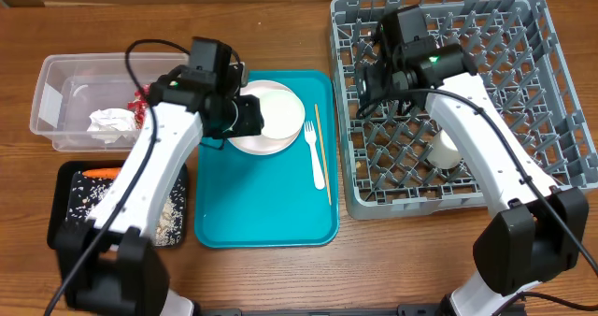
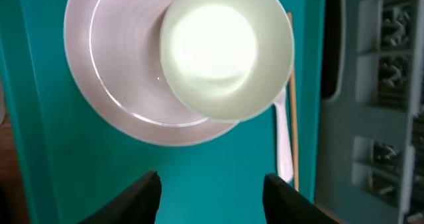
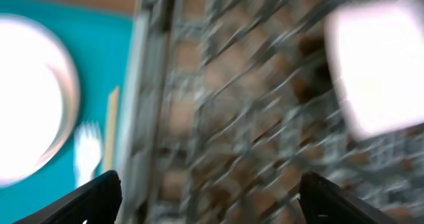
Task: Sort waste into correct bins and load items into the dishwasher
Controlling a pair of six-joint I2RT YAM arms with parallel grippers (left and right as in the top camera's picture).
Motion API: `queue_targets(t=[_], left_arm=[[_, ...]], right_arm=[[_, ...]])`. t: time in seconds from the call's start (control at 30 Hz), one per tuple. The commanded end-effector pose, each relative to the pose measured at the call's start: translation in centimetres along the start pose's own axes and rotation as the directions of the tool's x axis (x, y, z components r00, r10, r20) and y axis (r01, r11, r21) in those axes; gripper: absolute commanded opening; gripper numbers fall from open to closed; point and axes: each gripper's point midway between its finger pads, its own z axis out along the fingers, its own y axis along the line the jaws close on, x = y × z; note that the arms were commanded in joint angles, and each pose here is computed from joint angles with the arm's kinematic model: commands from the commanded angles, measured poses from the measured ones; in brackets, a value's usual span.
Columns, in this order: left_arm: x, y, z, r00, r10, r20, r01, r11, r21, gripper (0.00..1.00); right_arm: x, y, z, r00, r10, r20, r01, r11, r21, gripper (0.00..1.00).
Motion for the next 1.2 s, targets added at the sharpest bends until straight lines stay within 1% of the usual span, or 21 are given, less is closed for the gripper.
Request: queue_targets(t=[0.0,0.13,0.27,0.5,0.67,0.87,0.93,1.0,1.03,1.07,1.17], left_arm=[[-0.5,0.3,2.6,0.999,-0.043,-0.023,0.043,0.999,-0.031,0.52],[-1.0,0.7,4.9,0.995,-0.098,-0.029,0.097,0.995,-0.036,0.52],[-1.8,0.8,5.8,0.994,-0.111,-0.006,0.111,0.993,-0.034,0.52],[-2.3,2.7,6.1,0.990,-0.134,0.040,0.139,0.979,-0.148,0.54],[-2.5,2.5,7.2,0.987,-0.153,0.045,0.158,0.977,-0.140,0.54],[-2.1,2.3,9.2,0.990,-0.139,0.023,0.141,0.979,-0.148,0.52],[-2.0,2.4,9.5,0.990,-0.141,0.015,0.141,0.978,-0.152,0.45],[-2.0,2.4,9.5,0.990,-0.140,0.017,0.141,0.978,-0.152,0.35],[-2.1,2.4,9.4,0.990,-0.140,0.020,0.141,0.978,-0.151,0.29],[-2.1,2.3,9.3,0.990,-0.139,0.021,0.140,0.979,-0.150,0.25],[-2.2,2.3,9.3,0.990,-0.139,0.022,0.141,0.979,-0.149,0.23]], right_arm=[[0.5,2.8,-1.6,1.000,0.018,-0.024,-0.022,0.988,-0.153,0.88],[1.8,2.5,-1.6,0.997,0.014,-0.076,-0.025,0.990,-0.142,0.88],[2.2,2.5,-1.7,0.996,0.014,-0.090,-0.026,0.990,-0.140,0.88],[2.2,2.5,-1.7,0.996,0.014,-0.090,-0.026,0.990,-0.140,0.88],[2.3,2.4,-1.7,0.996,0.014,-0.093,-0.027,0.990,-0.140,0.88],[2.4,2.4,-1.7,0.995,0.013,-0.097,-0.027,0.990,-0.139,0.88],[2.4,2.4,-1.7,0.995,0.013,-0.097,-0.027,0.990,-0.139,0.89],[2.3,2.4,-1.7,0.995,0.013,-0.096,-0.026,0.990,-0.139,0.89],[2.3,2.4,-1.7,0.995,0.013,-0.096,-0.027,0.990,-0.139,0.89],[2.3,2.4,-1.7,0.995,0.013,-0.096,-0.027,0.990,-0.139,0.89],[2.3,2.4,-1.7,0.995,0.013,-0.095,-0.026,0.990,-0.139,0.89]])
